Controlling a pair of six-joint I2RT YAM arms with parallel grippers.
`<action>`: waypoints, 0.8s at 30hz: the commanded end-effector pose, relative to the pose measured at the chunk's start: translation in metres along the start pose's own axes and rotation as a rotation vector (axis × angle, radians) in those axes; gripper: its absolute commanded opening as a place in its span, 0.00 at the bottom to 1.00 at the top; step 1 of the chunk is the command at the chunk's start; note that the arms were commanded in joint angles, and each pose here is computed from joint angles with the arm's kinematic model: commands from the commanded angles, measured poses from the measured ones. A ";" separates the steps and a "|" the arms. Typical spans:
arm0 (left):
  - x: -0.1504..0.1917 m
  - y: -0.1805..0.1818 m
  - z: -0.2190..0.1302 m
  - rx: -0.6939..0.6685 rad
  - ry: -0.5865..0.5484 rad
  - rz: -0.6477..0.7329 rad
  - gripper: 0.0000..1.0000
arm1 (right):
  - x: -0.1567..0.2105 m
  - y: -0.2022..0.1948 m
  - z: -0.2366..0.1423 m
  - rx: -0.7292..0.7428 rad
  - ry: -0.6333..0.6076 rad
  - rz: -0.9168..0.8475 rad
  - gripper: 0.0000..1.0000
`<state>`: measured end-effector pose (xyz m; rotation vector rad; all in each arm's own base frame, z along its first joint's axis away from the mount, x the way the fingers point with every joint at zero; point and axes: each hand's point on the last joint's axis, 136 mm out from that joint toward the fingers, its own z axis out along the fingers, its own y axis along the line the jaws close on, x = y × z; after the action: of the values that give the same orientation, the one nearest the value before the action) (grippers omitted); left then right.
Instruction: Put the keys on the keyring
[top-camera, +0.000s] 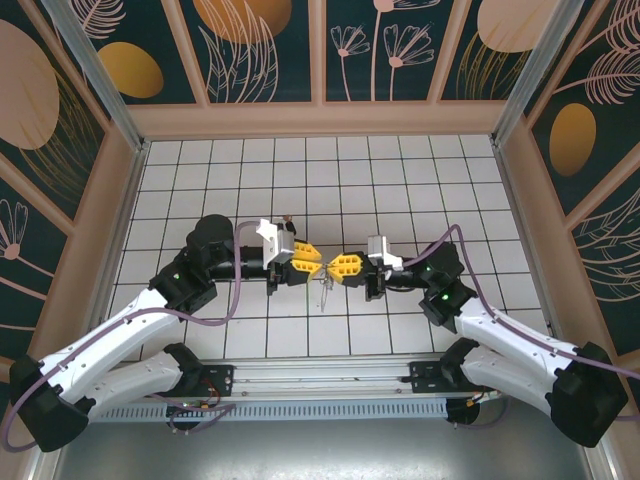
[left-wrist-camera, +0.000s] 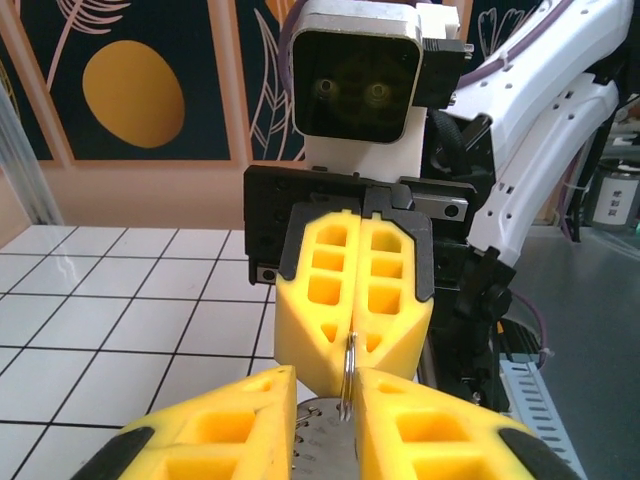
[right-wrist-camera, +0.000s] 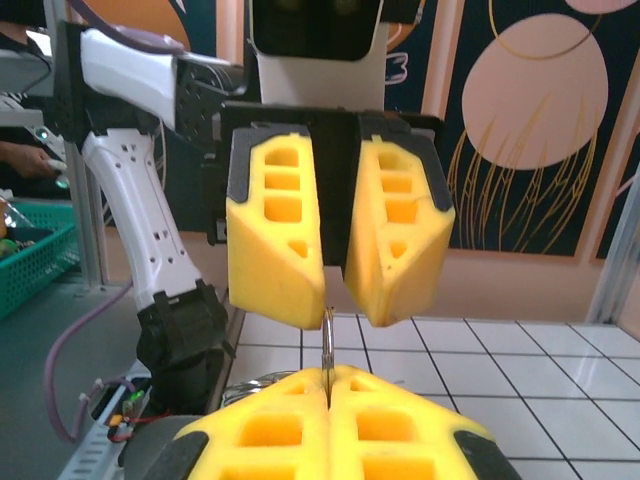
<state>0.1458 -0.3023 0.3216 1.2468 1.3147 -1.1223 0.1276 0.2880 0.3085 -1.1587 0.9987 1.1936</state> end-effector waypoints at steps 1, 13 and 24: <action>-0.013 -0.011 -0.002 0.052 -0.048 0.017 0.25 | -0.023 0.013 -0.001 -0.044 -0.099 -0.067 0.00; -0.010 -0.014 0.000 0.076 -0.040 -0.007 0.26 | -0.024 0.015 0.006 -0.052 -0.125 -0.088 0.00; -0.006 -0.016 -0.001 0.087 -0.019 -0.016 0.16 | -0.017 0.009 0.013 -0.046 -0.101 -0.087 0.00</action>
<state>0.1353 -0.3029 0.3242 1.2719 1.2971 -1.1926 0.1195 0.2977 0.3124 -1.1570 0.9162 1.2270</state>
